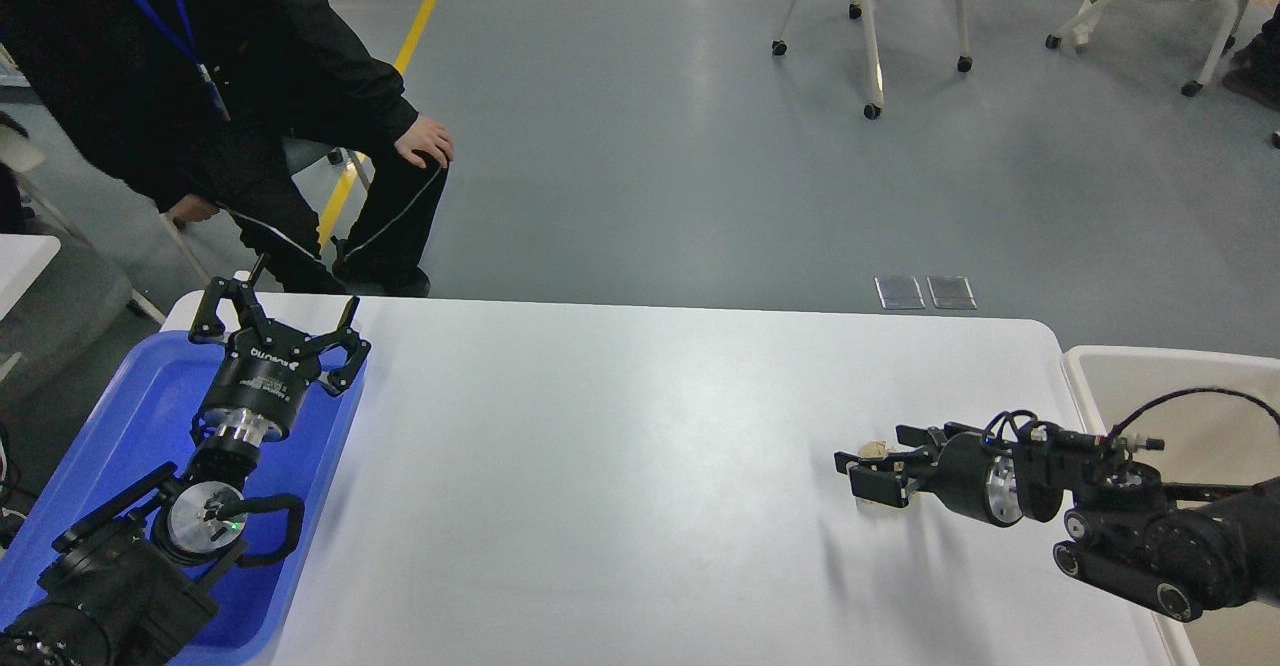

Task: Tidy desktop
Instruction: 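Close the right gripper around the crumpled paper ball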

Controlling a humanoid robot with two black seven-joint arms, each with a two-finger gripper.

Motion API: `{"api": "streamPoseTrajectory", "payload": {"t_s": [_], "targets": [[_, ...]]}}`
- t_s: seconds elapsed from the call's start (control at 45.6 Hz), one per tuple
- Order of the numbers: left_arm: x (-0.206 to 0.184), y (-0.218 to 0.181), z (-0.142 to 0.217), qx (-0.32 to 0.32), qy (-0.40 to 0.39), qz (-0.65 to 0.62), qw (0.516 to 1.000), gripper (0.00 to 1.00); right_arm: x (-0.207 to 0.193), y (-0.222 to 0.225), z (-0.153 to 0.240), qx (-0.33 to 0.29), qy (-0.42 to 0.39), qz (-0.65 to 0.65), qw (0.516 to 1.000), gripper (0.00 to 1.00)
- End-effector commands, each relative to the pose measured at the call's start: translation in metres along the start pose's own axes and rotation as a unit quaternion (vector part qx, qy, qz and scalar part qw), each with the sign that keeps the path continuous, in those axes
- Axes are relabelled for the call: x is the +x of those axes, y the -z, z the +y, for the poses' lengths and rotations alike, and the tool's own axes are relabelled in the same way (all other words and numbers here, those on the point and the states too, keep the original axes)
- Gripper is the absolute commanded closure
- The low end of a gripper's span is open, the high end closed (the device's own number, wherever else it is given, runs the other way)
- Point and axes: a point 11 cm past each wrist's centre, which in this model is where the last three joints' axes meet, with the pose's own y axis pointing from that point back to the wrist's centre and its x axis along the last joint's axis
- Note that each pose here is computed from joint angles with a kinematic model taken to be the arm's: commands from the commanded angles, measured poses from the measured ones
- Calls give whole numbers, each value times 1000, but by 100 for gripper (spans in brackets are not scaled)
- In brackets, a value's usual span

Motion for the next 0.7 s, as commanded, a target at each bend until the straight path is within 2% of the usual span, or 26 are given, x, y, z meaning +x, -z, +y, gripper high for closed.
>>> {"api": "streamPoseTrajectory", "payload": {"t_s": [0.0,0.241,0.68], "targets": [[0,0,0,0,1,0,1000,0,-19,-5,-17,-23,-3,80,996,1],[0,0,0,0,1,0,1000,0,-12,-19,-17,-49,-20,93,994,1],[0,0,0,0,1,0,1000,0,-54,-14,-9,-40,18,87,995,0]]}}
